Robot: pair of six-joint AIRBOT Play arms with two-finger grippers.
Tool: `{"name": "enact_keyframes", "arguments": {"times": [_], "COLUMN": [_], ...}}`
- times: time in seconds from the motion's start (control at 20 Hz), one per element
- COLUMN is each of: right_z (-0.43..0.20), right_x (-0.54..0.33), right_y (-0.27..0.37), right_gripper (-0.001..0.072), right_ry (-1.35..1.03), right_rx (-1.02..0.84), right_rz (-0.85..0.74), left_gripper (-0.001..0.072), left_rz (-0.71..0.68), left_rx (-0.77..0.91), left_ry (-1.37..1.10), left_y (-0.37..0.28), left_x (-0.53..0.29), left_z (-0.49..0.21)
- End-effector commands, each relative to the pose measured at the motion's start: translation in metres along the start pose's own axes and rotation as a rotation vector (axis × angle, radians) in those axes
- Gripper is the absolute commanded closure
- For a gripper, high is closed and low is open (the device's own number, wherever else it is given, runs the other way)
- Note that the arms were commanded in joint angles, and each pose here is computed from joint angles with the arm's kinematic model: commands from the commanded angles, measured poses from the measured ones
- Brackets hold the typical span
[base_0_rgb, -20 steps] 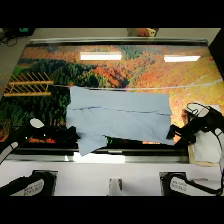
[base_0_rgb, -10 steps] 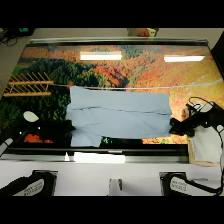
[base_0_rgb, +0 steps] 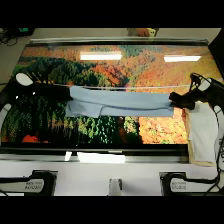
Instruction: Fold the shirts.
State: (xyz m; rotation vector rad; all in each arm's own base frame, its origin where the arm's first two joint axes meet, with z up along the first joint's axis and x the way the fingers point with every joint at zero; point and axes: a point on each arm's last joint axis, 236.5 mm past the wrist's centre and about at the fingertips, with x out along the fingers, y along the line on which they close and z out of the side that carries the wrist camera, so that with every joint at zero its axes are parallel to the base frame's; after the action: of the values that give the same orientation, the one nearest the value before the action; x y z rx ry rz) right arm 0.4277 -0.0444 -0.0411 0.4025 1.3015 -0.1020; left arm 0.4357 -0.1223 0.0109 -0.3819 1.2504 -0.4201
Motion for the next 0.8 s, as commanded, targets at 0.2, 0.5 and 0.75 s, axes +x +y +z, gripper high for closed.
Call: {"name": "enact_keyframes", "arguments": {"times": [0.2, 0.5, 0.75], "right_z": [0.051, 0.045, 0.037], "right_x": [0.045, 0.033, 0.028], "right_y": [0.019, 0.011, -0.030], "right_gripper": [0.0688, 0.0090, 0.0070], "right_ry": [-0.038, -0.013, 0.056], "right_rx": [0.094, -0.037, 0.141], "right_rz": [0.058, 0.028, 0.104], "left_gripper": [0.0677, 0.0165, 0.0168], "left_rz": [0.003, 0.006, -0.022], "left_rx": [-0.158, -0.192, -0.108], "left_ry": [0.102, 0.079, -0.088], "left_y": [0.031, 0.037, 0.003], "left_x": [0.059, 0.045, -0.030], "left_z": [0.036, 0.041, 0.068]}}
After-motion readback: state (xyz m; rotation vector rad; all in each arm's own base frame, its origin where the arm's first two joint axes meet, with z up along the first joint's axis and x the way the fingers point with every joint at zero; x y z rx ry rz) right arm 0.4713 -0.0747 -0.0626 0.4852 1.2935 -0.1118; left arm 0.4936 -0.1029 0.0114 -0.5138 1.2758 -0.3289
